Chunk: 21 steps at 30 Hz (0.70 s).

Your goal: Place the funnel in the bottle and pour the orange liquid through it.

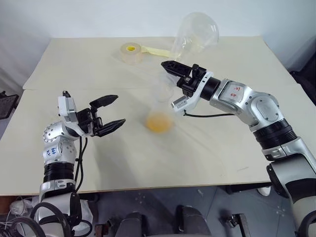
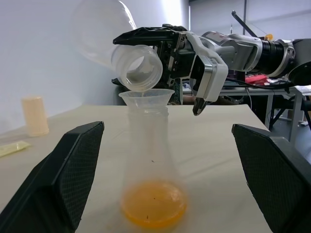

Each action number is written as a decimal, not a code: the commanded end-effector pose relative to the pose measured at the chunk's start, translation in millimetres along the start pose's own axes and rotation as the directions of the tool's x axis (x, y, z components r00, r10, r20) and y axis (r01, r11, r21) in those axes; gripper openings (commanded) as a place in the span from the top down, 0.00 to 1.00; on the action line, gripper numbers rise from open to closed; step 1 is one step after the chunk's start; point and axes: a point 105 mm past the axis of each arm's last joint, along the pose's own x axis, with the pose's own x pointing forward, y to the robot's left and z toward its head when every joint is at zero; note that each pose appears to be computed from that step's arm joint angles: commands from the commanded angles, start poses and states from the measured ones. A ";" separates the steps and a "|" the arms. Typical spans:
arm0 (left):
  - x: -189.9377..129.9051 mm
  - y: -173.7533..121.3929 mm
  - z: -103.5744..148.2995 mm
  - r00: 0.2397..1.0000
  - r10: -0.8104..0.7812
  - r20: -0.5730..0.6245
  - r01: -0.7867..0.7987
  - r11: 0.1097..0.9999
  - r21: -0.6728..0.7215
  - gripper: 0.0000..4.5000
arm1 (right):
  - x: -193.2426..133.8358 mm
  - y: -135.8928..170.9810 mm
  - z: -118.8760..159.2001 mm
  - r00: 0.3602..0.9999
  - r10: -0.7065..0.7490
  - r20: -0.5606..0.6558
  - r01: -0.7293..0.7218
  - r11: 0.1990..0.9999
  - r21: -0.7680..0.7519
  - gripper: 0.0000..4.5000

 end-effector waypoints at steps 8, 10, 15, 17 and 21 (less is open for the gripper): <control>1.8 4.0 9.0 1.000 -0.023 0.008 0.023 1.000 0.017 0.00 | -3.2 -25.3 -13.7 0.995 -0.083 -0.059 0.085 0.996 0.035 0.45; 2.9 5.1 9.1 1.000 -0.026 0.007 0.025 1.000 0.017 0.00 | -4.1 -25.9 -14.1 0.994 -0.086 -0.070 0.090 0.994 0.055 0.45; 6.4 6.8 9.6 0.999 -0.043 0.000 0.043 0.999 0.012 0.00 | -13.0 -30.5 -24.5 0.974 -0.126 -0.186 0.174 0.946 0.272 0.45; 7.4 6.7 9.9 0.999 -0.051 -0.005 0.051 0.999 0.009 0.00 | -18.0 -33.9 -31.3 0.958 -0.135 -0.254 0.230 0.892 0.390 0.45; 8.7 6.5 11.3 0.998 -0.068 -0.017 0.068 0.998 0.002 0.00 | -36.0 -30.6 -52.1 0.901 -0.085 -0.425 0.368 0.668 0.646 0.45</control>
